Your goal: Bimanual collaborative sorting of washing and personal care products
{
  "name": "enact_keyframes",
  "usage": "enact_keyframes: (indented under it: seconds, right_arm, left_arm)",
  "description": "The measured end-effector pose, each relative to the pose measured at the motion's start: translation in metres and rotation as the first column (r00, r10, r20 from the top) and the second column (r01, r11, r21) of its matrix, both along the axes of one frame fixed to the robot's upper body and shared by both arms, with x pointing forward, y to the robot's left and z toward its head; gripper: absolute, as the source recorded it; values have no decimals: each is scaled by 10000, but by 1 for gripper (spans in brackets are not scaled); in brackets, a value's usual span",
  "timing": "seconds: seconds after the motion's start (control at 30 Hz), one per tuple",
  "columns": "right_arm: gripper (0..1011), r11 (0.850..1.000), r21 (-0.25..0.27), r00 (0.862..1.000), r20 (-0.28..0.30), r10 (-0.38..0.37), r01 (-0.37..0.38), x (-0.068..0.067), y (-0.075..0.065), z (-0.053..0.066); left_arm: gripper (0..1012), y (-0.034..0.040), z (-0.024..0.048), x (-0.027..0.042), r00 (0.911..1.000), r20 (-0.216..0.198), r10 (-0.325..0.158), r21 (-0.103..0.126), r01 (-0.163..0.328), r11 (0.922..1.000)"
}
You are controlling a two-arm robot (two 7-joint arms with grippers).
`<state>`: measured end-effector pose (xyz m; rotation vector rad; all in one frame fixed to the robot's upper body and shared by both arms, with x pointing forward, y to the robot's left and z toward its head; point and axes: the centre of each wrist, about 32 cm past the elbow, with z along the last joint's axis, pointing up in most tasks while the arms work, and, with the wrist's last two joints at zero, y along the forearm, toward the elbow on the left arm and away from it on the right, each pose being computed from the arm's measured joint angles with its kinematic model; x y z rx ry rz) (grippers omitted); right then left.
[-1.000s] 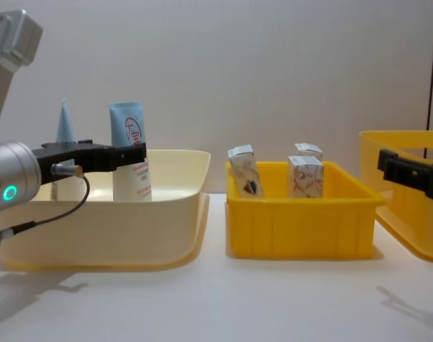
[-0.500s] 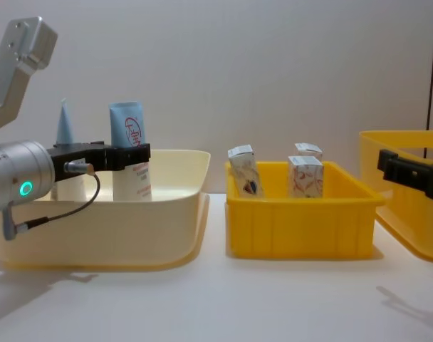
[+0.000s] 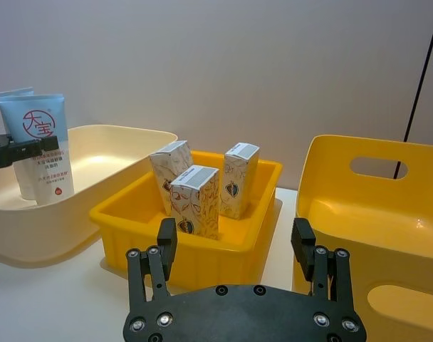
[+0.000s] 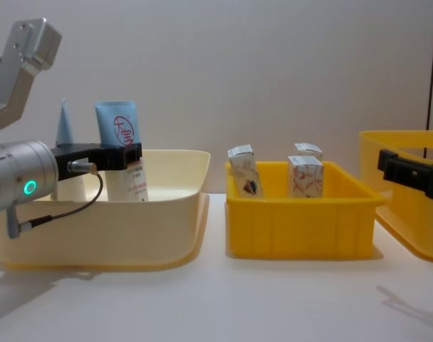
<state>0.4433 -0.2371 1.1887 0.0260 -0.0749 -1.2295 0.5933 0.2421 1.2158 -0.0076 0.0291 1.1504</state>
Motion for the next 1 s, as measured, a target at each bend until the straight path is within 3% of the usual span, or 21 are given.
enact_keyframes:
  seconds: [0.17,0.37,0.57,0.7,0.8,0.83,0.9,1.0]
  right_arm:
    - [1001,10000,0,10000,0,1,-1,0,0,0]
    - [1001,10000,-1,10000,-1,0,0,0,0,0]
    - [1001,10000,0,10000,0,1,-1,0,0,0]
    - [1001,10000,0,10000,1,0,0,0,0,0]
    - [1001,10000,0,10000,-1,0,0,0,0,0]
    - [1001,10000,0,10000,1,1,-1,0,0,0]
    - [1001,10000,0,10000,-1,1,-1,0,0,0]
    - [1001,10000,0,10000,0,0,0,0,0,0]
  left_arm:
    - [299,20,-4,-18,9998,208,-69,-51,70,10000]
    - [257,64,11,-48,9974,695,-189,-143,199,9997]
    - [241,124,48,-83,9894,1379,-459,-305,506,9983]
    - [241,155,88,-97,9797,1861,-749,-442,845,9954]
    - [240,176,129,-104,9676,2284,-1078,-552,1234,9908]
    - [241,176,129,-104,9676,2284,-1078,-552,1234,9908]
    - [241,180,160,-107,9558,2581,-1407,-653,1626,9845]
    - [241,179,184,-105,9462,2774,-1666,-723,1935,9784]
